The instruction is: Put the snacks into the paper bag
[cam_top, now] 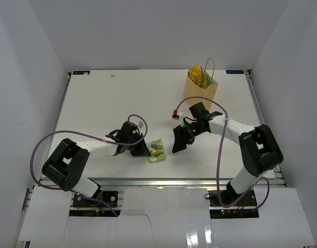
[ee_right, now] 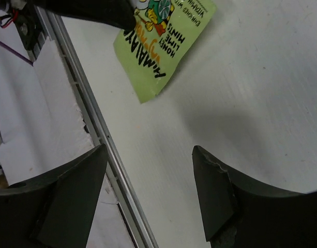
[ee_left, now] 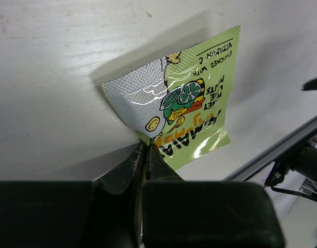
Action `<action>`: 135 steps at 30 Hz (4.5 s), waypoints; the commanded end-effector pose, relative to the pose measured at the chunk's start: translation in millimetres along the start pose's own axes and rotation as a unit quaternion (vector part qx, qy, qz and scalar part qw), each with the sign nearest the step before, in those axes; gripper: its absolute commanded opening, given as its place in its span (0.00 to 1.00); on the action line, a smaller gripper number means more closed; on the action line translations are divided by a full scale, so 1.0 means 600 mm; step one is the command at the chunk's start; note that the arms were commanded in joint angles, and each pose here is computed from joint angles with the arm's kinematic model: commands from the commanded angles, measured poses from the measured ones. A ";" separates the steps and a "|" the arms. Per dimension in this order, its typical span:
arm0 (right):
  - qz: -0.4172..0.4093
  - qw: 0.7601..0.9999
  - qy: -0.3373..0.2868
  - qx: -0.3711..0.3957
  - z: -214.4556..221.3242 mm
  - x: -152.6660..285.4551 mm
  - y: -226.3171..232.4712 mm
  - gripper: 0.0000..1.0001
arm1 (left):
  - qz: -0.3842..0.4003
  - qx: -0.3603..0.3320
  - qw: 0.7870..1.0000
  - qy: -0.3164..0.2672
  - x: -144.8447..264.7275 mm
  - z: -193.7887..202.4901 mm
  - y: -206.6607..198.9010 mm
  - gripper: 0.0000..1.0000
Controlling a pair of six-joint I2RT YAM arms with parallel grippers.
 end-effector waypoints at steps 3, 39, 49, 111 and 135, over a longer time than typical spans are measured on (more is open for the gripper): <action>-0.011 0.998 -0.029 -0.057 -0.052 -0.036 -0.028 0.73 | 0.064 0.020 0.997 0.038 0.005 0.026 -0.005 0.00; -0.085 0.995 -0.015 0.059 -0.116 -0.050 -0.023 0.08 | 0.162 -0.039 0.986 -0.020 0.054 -0.004 -0.066 0.73; 0.096 0.950 -0.105 0.279 -0.232 0.152 0.010 0.08 | 0.179 -0.118 0.958 -0.193 0.197 -0.006 -0.085 0.81; 0.436 0.870 -0.224 0.058 -0.224 0.314 -0.193 0.08 | 0.157 -0.073 0.952 -0.253 0.228 -0.002 -0.072 0.89; 0.470 0.842 -0.222 0.143 -0.205 0.411 0.012 0.90 | 0.236 -0.077 0.911 -0.329 0.310 -0.021 -0.130 0.98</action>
Point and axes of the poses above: each gripper's point midway between its finger pads, its own x axis back along the fingers, its own y axis along the line the jaws close on, z = x × y, the point moved 10 cm from there along x, back along the fingers, and after that the axes turned 11 degrees about x, right-handed, at the moved point
